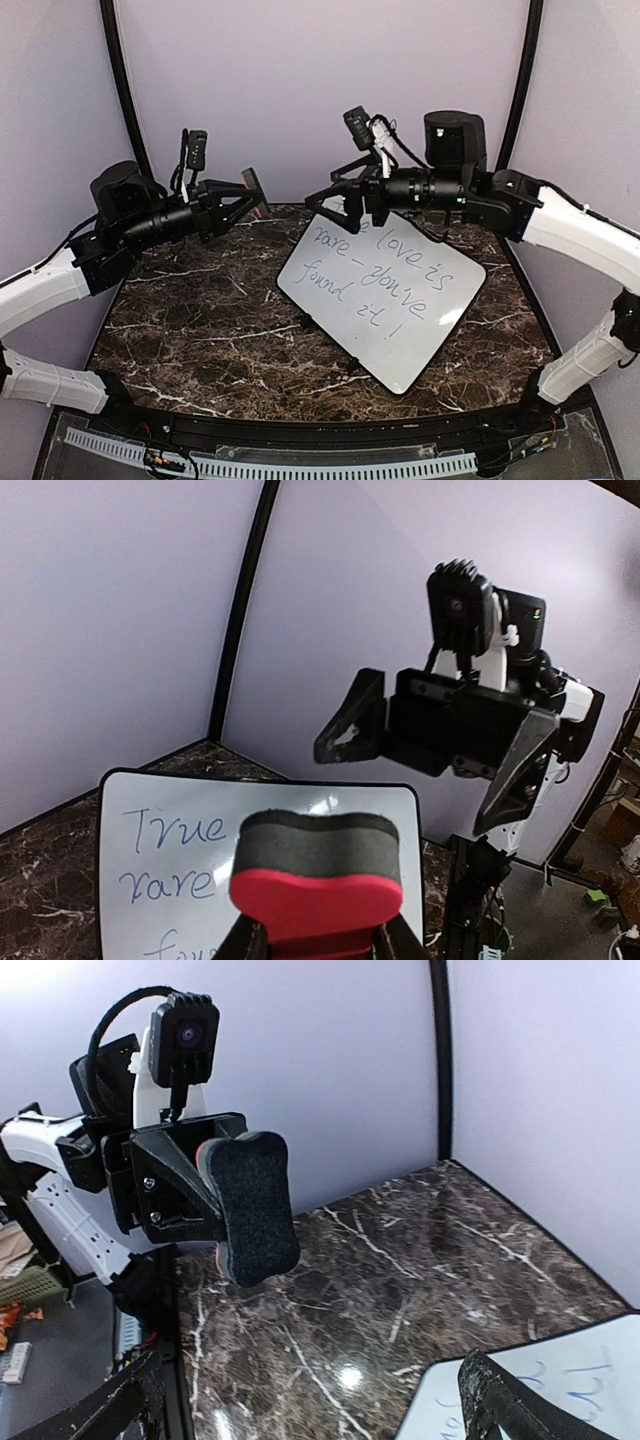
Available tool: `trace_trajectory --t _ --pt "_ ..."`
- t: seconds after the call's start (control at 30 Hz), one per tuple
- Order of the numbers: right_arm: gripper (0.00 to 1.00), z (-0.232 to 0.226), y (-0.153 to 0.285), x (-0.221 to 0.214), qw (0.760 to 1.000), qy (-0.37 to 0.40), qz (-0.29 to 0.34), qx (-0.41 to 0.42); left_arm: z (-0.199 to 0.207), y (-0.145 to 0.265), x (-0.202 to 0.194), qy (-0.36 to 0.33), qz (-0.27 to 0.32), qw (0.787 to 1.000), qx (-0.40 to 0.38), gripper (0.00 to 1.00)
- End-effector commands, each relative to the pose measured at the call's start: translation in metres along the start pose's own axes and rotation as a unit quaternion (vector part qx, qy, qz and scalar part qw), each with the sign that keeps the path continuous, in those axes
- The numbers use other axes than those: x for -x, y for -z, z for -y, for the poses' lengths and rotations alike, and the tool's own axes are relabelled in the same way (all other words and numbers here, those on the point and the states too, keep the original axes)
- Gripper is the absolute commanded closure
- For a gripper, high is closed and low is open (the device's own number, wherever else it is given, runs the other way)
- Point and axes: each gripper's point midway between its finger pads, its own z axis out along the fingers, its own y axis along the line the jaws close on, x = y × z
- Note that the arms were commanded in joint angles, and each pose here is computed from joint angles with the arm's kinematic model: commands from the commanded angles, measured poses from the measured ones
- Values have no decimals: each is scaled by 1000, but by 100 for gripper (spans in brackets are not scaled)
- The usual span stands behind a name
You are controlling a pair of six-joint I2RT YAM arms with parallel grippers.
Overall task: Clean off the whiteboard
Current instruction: Hold the whiteboard at the whiteboard stand.
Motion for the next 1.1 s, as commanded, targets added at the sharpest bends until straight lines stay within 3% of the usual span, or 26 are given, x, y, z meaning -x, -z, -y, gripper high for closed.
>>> trace_trajectory --t 0.0,0.27,0.43,0.67,0.87,1.07 --pt "1 36 67 14 982 41 -71 -168 -32 -14 -13 -55 -76 993 69 78" --pt "1 66 130 -5 956 31 -111 -270 -81 -73 -27 -129 -184 971 83 75" --pt "2 104 153 -26 942 -12 -151 -299 -113 -109 -35 -153 -205 964 78 75" --pt "8 151 144 -32 943 -79 -169 -276 -139 -132 -34 -162 -205 960 96 76" --pt "27 176 123 -70 946 -159 -200 -201 -143 -119 -33 -147 -196 963 115 76" --pt "28 173 116 -84 946 -172 -214 -170 -143 -112 -46 -113 -209 964 116 77"
